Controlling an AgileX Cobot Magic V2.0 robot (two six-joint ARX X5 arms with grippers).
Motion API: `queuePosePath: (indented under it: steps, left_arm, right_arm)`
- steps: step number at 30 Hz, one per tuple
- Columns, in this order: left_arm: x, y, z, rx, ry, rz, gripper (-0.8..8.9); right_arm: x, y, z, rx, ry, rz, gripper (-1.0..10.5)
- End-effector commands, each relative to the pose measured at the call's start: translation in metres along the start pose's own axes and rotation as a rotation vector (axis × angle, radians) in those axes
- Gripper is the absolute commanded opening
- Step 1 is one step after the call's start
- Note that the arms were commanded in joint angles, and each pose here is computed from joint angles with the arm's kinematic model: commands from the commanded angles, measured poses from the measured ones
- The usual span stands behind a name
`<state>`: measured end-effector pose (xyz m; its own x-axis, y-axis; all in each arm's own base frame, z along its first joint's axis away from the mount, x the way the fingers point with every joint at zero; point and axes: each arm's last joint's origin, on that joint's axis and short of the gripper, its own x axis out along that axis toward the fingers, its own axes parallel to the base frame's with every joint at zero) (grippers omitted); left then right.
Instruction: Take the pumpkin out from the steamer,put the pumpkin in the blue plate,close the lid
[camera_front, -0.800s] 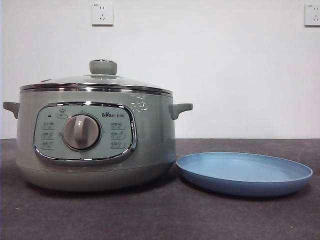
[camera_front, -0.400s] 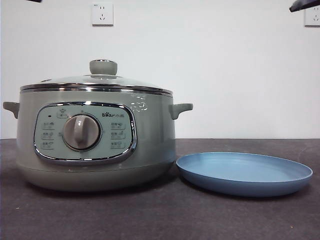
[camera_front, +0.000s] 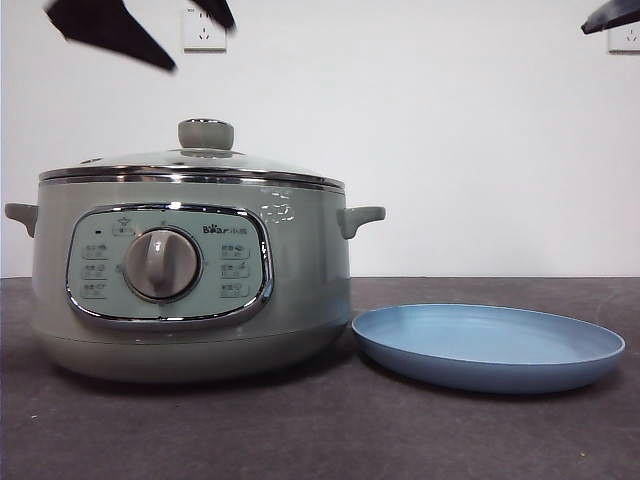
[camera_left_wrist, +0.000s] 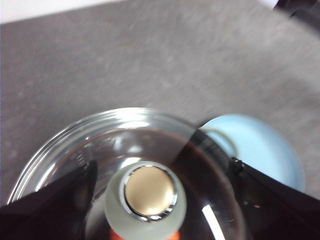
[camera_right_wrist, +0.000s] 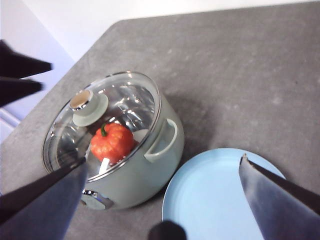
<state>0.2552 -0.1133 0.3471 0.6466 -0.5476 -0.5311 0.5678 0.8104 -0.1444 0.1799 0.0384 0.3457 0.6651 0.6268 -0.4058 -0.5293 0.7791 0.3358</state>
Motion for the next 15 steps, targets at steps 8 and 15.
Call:
queuePosePath:
  steps: [8, 15]
  left_arm:
    - [0.057, 0.004, -0.019, 0.042, 0.180, 0.029, 4.41]
    - [0.059, -0.001, -0.019, 0.060, 0.178, 0.057, 3.97]
  right_arm:
    - [0.000, 0.000, -0.003, -0.001, 0.033, -0.002, 5.0]
    - [0.000, 0.000, -0.004, 0.008, 0.046, -0.003, 5.0]
